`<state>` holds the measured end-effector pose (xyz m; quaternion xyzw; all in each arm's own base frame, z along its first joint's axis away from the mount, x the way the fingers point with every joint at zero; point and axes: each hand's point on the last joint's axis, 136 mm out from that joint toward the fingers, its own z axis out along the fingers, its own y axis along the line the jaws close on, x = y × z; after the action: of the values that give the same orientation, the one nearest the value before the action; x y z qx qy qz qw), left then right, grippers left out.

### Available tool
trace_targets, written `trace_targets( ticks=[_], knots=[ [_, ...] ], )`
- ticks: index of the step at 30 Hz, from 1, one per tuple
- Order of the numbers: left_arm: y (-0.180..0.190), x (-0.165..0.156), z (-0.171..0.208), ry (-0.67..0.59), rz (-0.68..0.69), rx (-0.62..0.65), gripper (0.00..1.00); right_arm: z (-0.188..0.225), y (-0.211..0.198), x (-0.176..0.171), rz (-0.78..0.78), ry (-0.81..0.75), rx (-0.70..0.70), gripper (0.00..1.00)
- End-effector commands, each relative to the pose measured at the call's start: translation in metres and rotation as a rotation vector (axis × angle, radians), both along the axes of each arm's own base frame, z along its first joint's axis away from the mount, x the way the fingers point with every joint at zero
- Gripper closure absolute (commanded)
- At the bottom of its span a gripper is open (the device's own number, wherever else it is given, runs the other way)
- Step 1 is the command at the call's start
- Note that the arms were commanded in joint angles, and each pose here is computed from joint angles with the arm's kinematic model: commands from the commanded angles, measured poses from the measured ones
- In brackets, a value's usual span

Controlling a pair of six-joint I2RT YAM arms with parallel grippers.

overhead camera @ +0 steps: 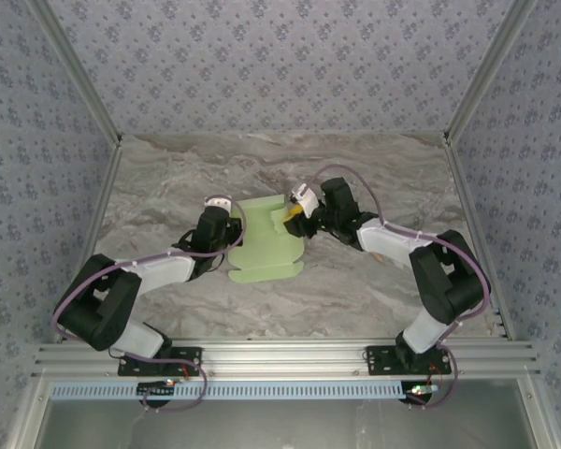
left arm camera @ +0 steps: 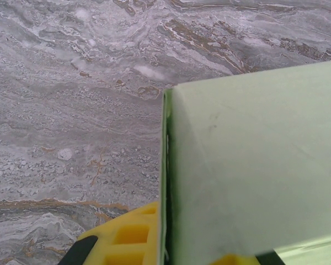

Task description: Fold the paper box

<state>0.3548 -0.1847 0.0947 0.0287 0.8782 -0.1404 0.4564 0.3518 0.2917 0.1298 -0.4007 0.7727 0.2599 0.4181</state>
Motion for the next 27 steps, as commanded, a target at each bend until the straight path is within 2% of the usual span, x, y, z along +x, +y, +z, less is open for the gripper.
trace_targets(
  ticks=[1,16,20,27],
  knots=[
    [-0.014,0.004,0.012,-0.019,-0.047,-0.028,0.94,0.020,-0.004,0.012,-0.049,-0.125,-0.018,0.58],
    [-0.017,0.003,0.011,-0.018,-0.055,-0.025,0.94,0.019,0.011,-0.004,0.058,-0.072,0.038,0.50],
    [-0.017,0.002,0.011,-0.018,-0.058,-0.026,0.94,0.015,0.012,0.002,0.035,-0.071,0.022,0.50],
    [-0.020,0.001,0.010,-0.015,-0.066,-0.022,0.94,0.019,0.016,0.023,-0.070,-0.105,0.012,0.57]
  ],
)
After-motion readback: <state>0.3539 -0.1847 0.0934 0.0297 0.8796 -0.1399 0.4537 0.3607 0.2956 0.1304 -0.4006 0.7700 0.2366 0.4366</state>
